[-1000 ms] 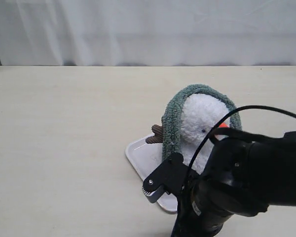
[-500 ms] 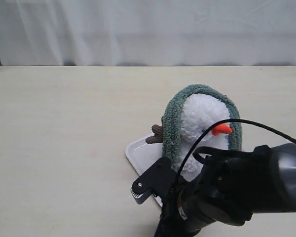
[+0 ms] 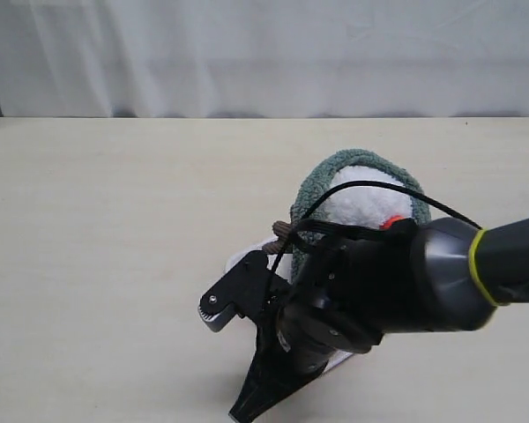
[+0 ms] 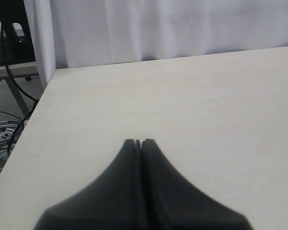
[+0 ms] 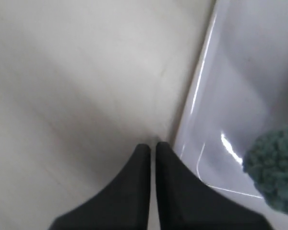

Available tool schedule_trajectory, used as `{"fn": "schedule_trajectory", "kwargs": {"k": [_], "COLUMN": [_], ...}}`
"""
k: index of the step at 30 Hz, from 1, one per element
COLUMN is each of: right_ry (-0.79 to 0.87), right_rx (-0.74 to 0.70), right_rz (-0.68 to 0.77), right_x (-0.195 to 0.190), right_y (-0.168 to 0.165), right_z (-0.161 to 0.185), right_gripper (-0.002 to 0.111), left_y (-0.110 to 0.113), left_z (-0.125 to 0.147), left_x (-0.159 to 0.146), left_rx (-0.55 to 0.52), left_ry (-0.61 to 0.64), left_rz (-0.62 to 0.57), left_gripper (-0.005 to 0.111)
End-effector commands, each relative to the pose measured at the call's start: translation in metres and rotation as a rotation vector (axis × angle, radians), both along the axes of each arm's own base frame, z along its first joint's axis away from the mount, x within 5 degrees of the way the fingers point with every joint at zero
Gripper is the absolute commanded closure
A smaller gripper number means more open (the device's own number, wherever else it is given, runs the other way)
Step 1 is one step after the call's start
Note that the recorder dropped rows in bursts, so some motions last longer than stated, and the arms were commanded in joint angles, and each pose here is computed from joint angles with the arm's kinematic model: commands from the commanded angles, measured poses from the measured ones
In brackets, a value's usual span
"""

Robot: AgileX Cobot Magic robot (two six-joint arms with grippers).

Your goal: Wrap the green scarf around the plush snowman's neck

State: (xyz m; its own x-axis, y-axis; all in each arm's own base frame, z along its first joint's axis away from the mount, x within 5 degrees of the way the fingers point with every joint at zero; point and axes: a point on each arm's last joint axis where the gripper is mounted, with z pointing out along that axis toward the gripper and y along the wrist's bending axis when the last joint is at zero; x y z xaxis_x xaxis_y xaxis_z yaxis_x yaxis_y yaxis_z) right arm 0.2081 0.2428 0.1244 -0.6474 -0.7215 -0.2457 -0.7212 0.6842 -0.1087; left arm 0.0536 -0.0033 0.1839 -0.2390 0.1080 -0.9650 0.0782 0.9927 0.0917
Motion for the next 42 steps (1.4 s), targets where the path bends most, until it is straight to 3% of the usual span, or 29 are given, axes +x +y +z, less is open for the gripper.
{"fn": "schedule_trajectory", "kwargs": {"k": [1,10,16,24,42], "right_ry": [-0.020,-0.038,-0.023,-0.005,-0.058], "right_rx": [0.013,0.116,0.119,0.098,0.100], "right_rz": [0.036,-0.121,-0.174,-0.137,-0.108], "right_x": [-0.012,-0.031,-0.026,-0.021,0.031], "right_y": [-0.005,-0.055,-0.067,-0.060,-0.010], "right_z": [0.008,0.021,0.009,-0.014,-0.019], "right_gripper": [0.104,0.104,0.104,0.104,0.104], "left_y": [0.000,0.000,0.000,0.000,0.000], "left_z": [0.000,0.000,0.000,0.000,0.000], "left_x": [0.000,0.000,0.000,0.000,0.000], "left_rx": [-0.005,-0.005,-0.005,-0.005,-0.005], "left_ry": [-0.013,-0.011,-0.011,-0.011,-0.011], "left_rz": [0.004,0.004,0.004,0.004,0.004], "left_gripper": [0.107,0.107,0.107,0.107,0.107]}}
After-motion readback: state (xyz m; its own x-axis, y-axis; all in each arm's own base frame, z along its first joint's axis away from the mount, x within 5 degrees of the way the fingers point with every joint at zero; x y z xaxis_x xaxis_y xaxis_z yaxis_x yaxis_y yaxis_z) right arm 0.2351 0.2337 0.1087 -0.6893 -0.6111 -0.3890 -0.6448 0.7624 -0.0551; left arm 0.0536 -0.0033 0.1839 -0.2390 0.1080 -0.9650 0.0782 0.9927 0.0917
